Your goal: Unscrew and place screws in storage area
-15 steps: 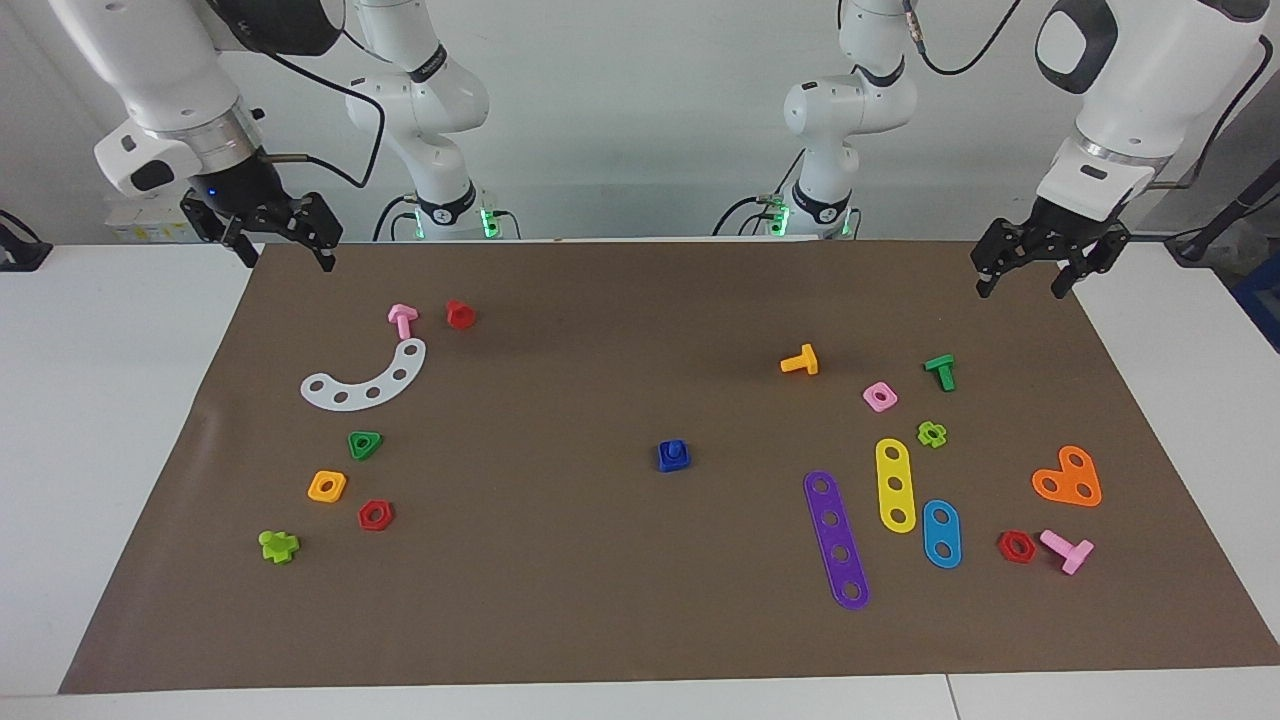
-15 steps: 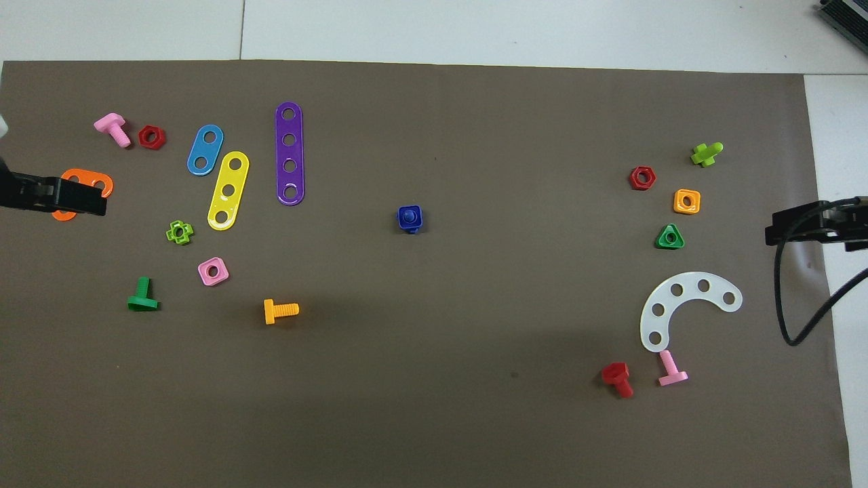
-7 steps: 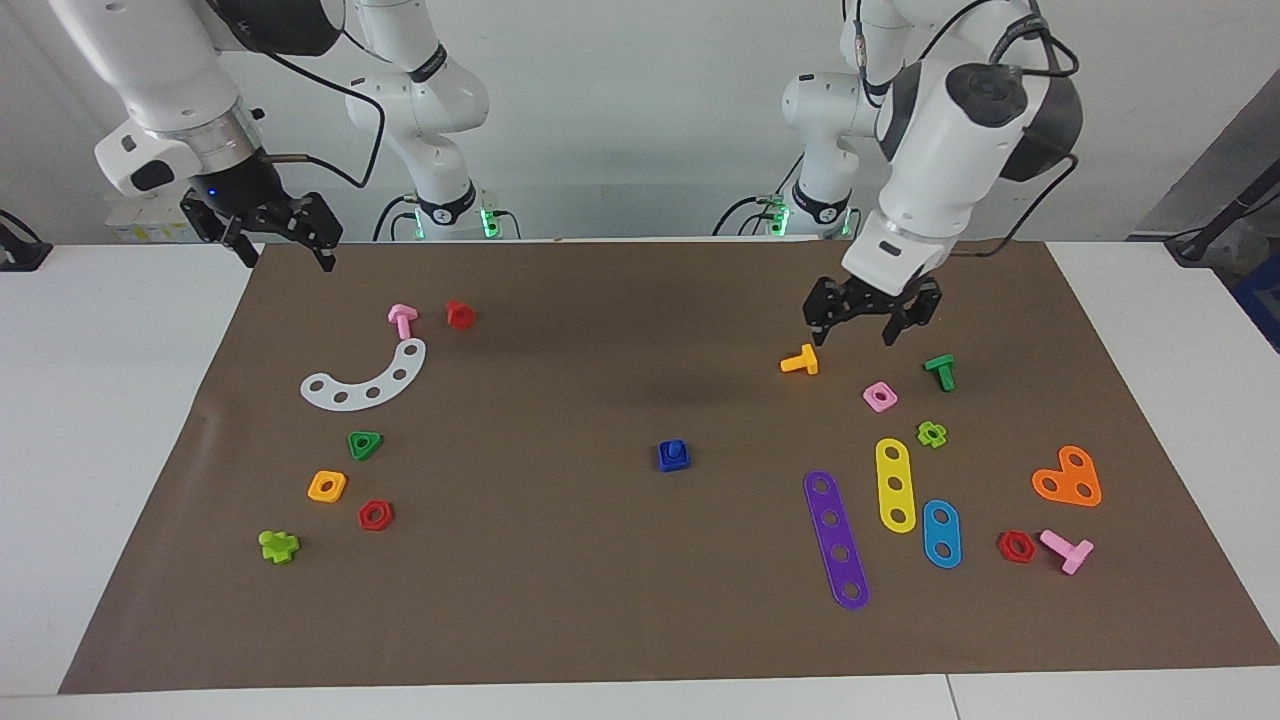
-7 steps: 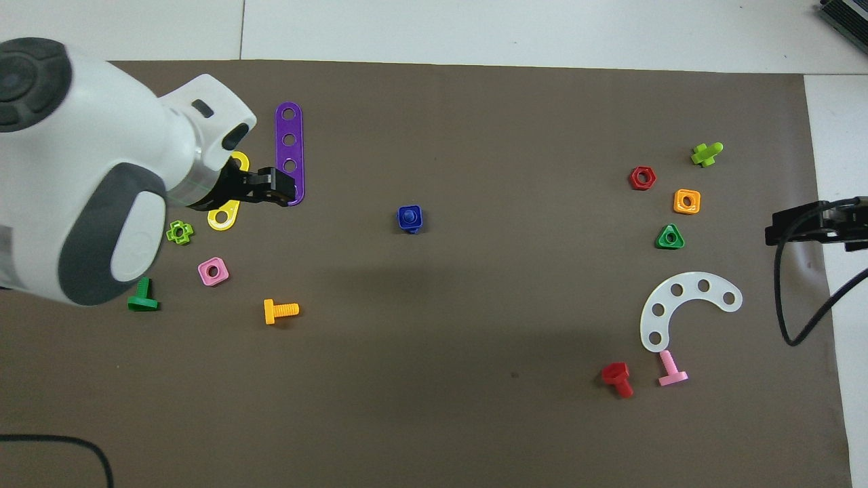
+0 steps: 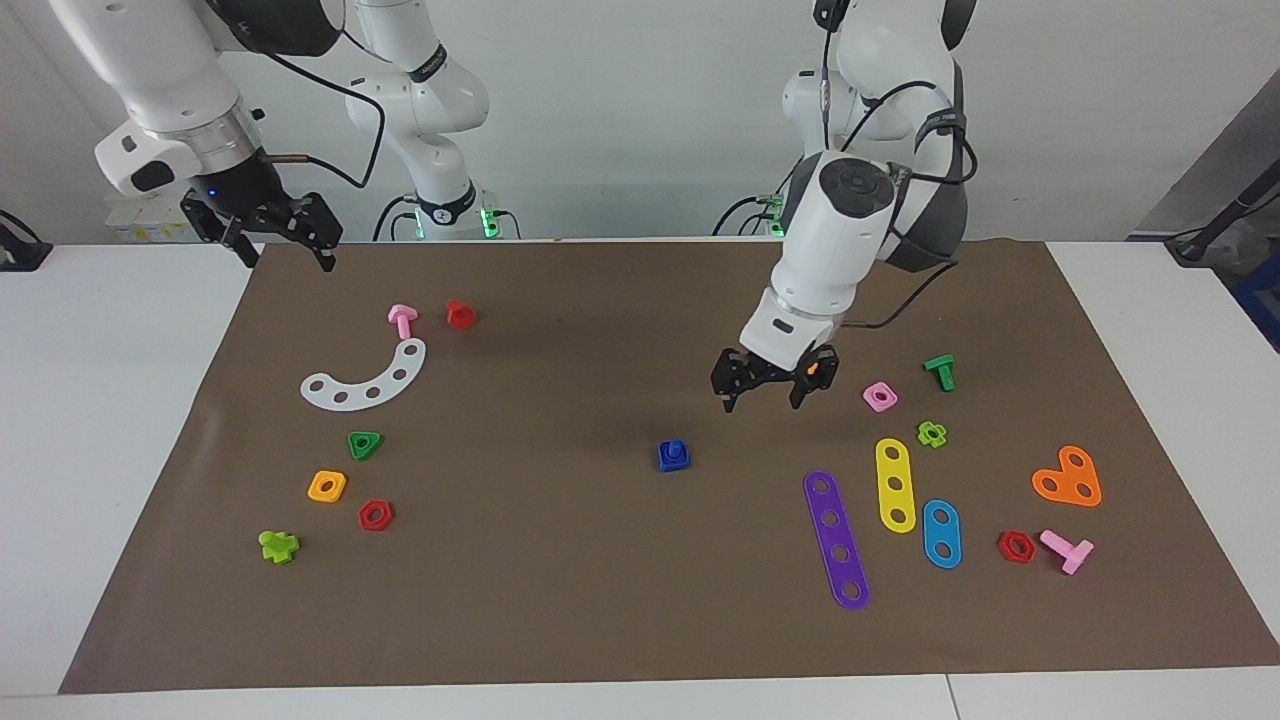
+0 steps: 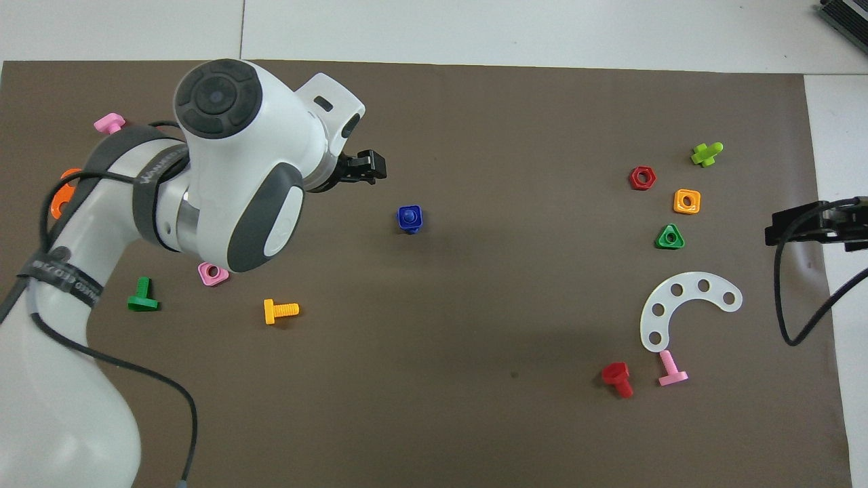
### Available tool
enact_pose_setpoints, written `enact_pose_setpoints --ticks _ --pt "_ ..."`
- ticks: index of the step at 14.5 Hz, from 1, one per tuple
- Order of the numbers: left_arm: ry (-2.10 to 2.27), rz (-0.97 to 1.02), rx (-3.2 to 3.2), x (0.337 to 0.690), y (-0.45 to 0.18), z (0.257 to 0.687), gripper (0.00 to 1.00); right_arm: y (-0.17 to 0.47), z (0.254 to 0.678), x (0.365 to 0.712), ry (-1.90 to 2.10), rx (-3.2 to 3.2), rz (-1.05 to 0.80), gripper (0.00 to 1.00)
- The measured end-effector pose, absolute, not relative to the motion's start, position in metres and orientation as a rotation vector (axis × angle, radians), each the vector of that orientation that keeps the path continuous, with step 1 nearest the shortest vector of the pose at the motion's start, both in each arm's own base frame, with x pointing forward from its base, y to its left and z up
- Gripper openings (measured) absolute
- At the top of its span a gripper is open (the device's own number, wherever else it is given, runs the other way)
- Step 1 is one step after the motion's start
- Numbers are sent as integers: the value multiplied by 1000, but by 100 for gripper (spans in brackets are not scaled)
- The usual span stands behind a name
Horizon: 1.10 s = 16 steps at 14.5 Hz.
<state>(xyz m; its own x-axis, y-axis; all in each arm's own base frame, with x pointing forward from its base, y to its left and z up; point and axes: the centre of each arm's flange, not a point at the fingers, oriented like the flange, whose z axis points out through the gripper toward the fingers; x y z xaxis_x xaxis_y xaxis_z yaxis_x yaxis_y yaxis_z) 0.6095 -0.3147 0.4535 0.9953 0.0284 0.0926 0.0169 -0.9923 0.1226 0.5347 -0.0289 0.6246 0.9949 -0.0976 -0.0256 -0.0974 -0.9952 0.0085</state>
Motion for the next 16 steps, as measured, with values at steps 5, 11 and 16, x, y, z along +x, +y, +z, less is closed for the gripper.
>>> enact_pose_setpoints --ticks 5,11,16 --pt "-12 174 3028 609 -368 376 98 -29 624 535 -154 3130 -42 100" --pt "-69 227 3033 606 -379 341 94 -31 624 534 -158 3130 -44 100" --pt "-124 205 3056 598 -393 314 90 -31 623 534 -158 3130 -45 100"
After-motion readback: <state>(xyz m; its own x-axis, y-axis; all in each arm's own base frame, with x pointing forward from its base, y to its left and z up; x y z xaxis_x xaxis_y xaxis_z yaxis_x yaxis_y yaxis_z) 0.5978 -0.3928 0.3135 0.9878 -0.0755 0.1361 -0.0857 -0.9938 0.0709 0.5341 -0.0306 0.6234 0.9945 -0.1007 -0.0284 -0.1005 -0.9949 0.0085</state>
